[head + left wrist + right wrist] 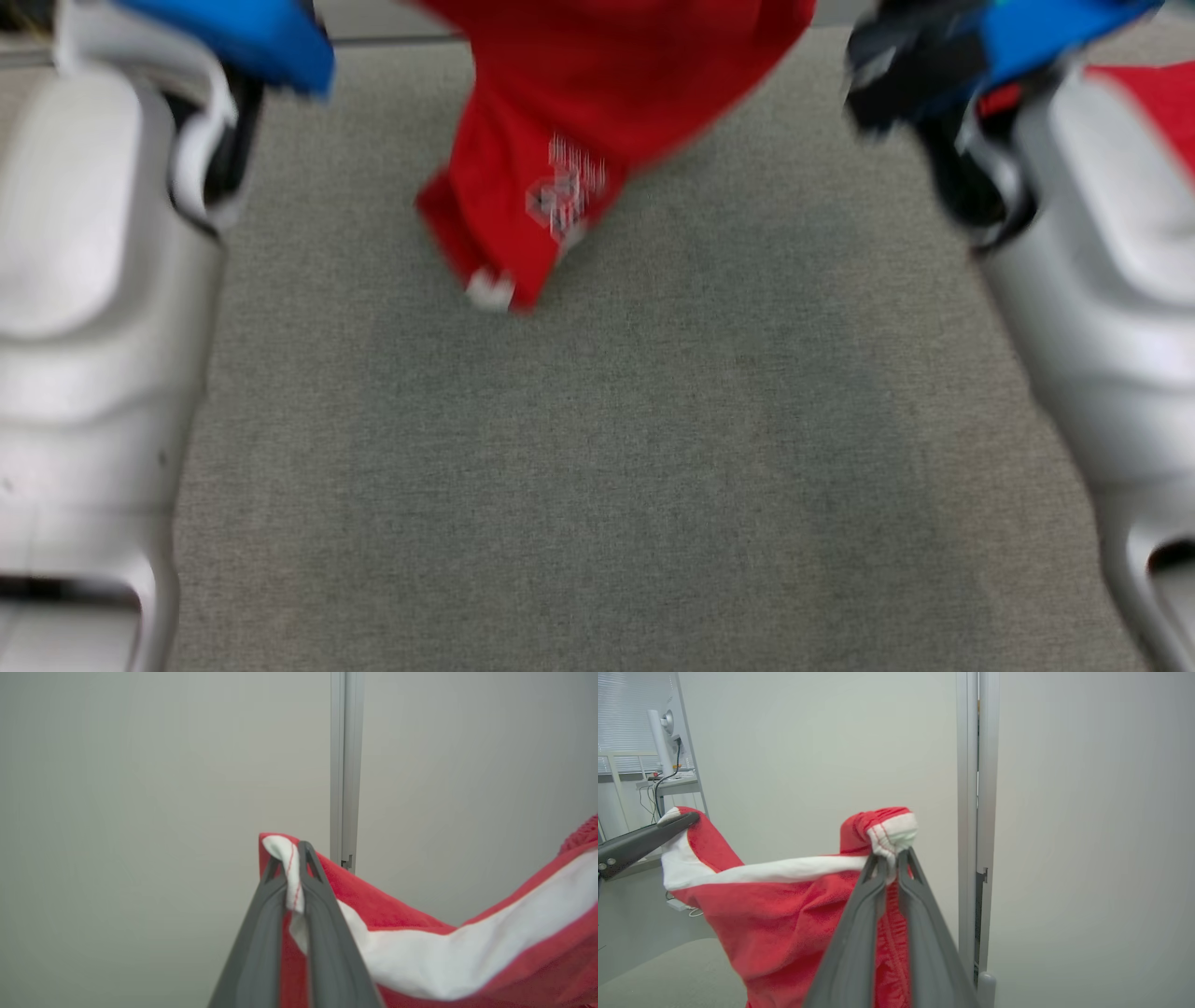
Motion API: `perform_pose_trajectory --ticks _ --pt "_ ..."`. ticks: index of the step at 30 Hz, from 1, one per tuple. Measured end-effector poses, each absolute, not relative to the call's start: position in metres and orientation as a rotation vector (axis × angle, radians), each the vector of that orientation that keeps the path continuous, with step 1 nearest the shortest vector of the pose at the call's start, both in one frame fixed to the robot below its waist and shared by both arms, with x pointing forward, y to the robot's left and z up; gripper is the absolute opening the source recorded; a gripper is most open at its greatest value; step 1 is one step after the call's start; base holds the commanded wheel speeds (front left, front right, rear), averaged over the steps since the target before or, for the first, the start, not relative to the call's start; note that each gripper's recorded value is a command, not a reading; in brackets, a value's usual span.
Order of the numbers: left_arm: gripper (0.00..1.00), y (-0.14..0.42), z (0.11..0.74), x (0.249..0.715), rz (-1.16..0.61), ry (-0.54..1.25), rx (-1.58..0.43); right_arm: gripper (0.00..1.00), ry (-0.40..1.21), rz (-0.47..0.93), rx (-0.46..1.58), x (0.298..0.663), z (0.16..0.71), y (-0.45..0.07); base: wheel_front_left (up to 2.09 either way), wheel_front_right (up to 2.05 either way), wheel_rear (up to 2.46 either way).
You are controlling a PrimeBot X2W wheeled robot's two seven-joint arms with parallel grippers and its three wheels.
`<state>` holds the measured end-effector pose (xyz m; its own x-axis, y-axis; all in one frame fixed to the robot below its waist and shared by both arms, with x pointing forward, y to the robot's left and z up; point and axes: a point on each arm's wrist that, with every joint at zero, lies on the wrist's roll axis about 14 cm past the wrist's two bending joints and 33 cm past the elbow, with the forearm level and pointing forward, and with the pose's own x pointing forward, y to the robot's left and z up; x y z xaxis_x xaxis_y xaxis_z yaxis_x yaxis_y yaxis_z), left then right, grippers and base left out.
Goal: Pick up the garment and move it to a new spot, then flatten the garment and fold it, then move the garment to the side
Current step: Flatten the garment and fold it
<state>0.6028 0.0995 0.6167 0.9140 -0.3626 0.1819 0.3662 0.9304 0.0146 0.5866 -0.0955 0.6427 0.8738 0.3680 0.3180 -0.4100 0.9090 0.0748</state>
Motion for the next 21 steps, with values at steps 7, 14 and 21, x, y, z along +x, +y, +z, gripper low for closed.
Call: perform_pose_trajectory --ticks 7,14,21 --pt "0.00 0.091 0.693 0.651 -0.366 -0.343 -0.064 0.00 -0.385 0.309 0.191 0.646 0.701 -0.123 0.00 0.00 0.00" --pt "0.00 0.087 0.661 0.660 -0.357 -0.308 -0.132 0.00 -0.299 0.303 0.194 0.659 0.663 -0.118 0.00 0.00 0.00" --pt "0.00 0.104 0.528 0.622 -0.281 -0.052 -0.245 0.00 -0.117 0.311 0.224 0.627 0.567 -0.115 0.00 0.00 0.00"
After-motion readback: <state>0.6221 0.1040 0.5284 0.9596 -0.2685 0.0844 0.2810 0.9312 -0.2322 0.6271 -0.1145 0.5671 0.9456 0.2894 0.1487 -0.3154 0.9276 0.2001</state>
